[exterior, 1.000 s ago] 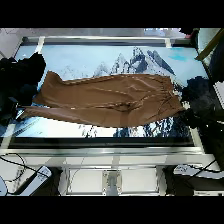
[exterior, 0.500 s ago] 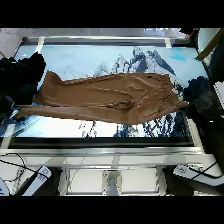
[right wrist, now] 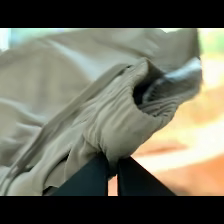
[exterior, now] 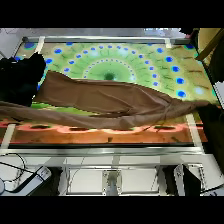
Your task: Fold the clothes and pants, and hang the long-sleeved shirts on hangers.
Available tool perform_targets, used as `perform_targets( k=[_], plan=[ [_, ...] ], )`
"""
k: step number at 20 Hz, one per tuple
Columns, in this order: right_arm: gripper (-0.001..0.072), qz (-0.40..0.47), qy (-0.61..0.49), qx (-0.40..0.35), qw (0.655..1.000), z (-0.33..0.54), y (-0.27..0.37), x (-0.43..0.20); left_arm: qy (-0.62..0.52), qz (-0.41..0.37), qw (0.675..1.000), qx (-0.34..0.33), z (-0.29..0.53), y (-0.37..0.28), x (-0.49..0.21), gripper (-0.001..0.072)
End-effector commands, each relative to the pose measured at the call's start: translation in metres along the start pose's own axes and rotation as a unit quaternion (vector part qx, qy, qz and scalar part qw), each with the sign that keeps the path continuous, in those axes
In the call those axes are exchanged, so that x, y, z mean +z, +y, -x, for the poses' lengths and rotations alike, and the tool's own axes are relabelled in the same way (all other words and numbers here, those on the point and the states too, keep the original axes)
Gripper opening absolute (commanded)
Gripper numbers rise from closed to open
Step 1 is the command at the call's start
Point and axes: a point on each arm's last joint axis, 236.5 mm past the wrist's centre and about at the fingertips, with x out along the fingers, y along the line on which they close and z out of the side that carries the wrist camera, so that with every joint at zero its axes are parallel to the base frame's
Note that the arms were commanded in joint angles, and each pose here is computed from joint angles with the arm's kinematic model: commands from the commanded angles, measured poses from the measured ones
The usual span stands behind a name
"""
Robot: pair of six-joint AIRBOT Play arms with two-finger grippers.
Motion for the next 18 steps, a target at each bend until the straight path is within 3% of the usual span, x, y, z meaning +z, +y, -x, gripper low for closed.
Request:
perform_targets(
  k=[1,6,7,9,12,13,14,15,18],
  plan=[
    [0.004,-0.034,0.1,-0.087,0.991,-0.003,-0.042,-0.07,0.094,0.001,0.995,0.029,-0.035,0.016,-0.014,0.0009],
    [0.0044,-0.091,0.203,-0.074,0.972,-0.042,-0.056,-0.158,0.233,-0.001,0.972,0.037,-0.099,0.024,-0.049,0.001],
    [0.009,-0.097,0.205,-0.086,0.97,-0.04,-0.06,-0.16,0.258,-0.002,0.965,0.049,-0.106,0.031,-0.056,0.001],
    [0.0366,-0.094,0.188,-0.102,0.972,-0.033,-0.064,-0.144,0.287,-0.002,0.956,0.066,-0.116,0.041,-0.064,0.001],
    [0.0397,-0.076,0.123,-0.126,0.981,-0.007,-0.062,-0.091,0.279,-0.003,0.958,0.065,-0.122,0.041,-0.06,0.0029],
    [0.0396,-0.062,0.095,-0.134,0.984,0.006,-0.06,-0.069,0.278,-0.008,0.958,0.065,-0.121,0.041,-0.059,0.0222],
    [0.0396,-0.048,0.069,-0.143,0.986,0.019,-0.057,-0.048,0.278,-0.019,0.958,0.062,-0.118,0.041,-0.06,0.0544],
    [0.0396,-0.033,0.037,-0.154,0.987,0.033,-0.054,-0.026,0.282,-0.027,0.957,0.064,-0.112,0.042,-0.062,0.0659],
    [0.0395,-0.001,-0.045,-0.175,0.983,0.066,-0.045,0.025,0.266,-0.039,0.951,0.152,-0.078,0.076,-0.06,0.0656]
  ],
)
